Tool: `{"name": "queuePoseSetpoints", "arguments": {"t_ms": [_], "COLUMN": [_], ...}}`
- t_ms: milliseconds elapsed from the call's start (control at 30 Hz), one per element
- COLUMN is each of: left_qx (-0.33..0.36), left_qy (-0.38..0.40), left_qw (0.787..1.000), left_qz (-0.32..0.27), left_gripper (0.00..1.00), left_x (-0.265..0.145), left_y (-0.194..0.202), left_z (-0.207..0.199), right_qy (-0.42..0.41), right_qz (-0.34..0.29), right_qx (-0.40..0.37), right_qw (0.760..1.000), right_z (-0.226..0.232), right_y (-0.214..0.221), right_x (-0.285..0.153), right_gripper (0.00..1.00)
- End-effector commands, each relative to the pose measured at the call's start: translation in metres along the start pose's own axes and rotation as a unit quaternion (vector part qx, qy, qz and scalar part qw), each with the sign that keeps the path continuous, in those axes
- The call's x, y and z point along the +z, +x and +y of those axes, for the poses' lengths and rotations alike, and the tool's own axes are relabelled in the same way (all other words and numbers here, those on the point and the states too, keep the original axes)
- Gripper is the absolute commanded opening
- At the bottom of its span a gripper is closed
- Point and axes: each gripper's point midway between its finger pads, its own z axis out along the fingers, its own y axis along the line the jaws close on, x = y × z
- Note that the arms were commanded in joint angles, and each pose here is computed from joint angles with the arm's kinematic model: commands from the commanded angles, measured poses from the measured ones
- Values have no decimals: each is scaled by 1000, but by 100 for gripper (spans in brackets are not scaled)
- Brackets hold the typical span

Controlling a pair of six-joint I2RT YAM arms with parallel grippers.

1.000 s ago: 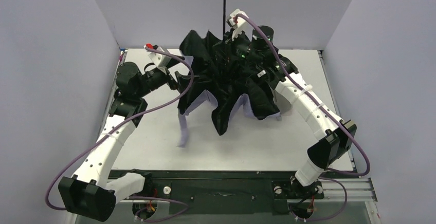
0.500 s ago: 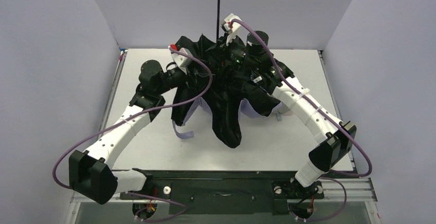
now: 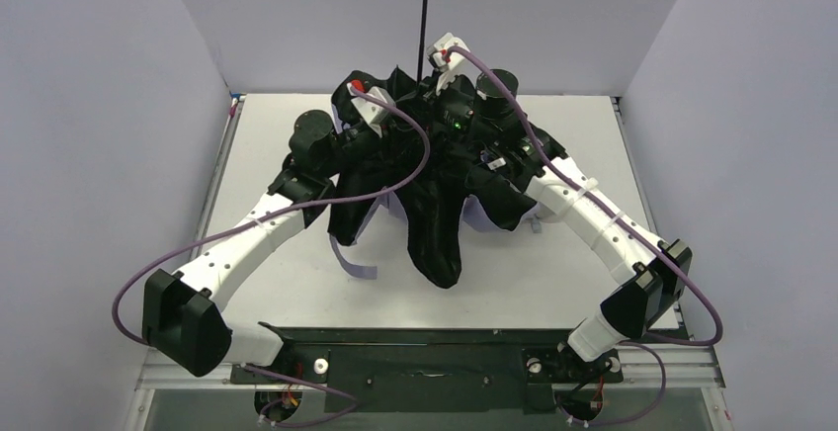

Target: Open the umbrella

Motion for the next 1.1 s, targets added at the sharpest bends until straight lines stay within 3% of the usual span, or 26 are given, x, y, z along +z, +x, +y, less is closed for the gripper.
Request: {"name": "queuePoseSetpoints", "arguments": {"t_ms": [0, 167, 600, 1067], "left_qx": [15, 3, -20, -39], "left_qy": [-17, -25, -19, -24], "left_qw": [1000, 999, 991, 979], "left_qz": [-16, 26, 130, 199], "left_gripper": [19, 13, 13, 15], "left_x": [6, 5, -18, -31], "left_y": [-16, 19, 106, 157], "left_z": [8, 11, 7, 18], "right_qy": [-13, -17, -11, -30], "right_qz": [-106, -118, -168, -224], "right_qx": [-17, -15, -18, -20], "right_qw": [994, 993, 985, 974], "right_z": [16, 20, 3, 5], "right_y": [-71, -81, -126, -166], "right_x": [-24, -29, -41, -52], "right_gripper": [0, 0, 0, 0]}}
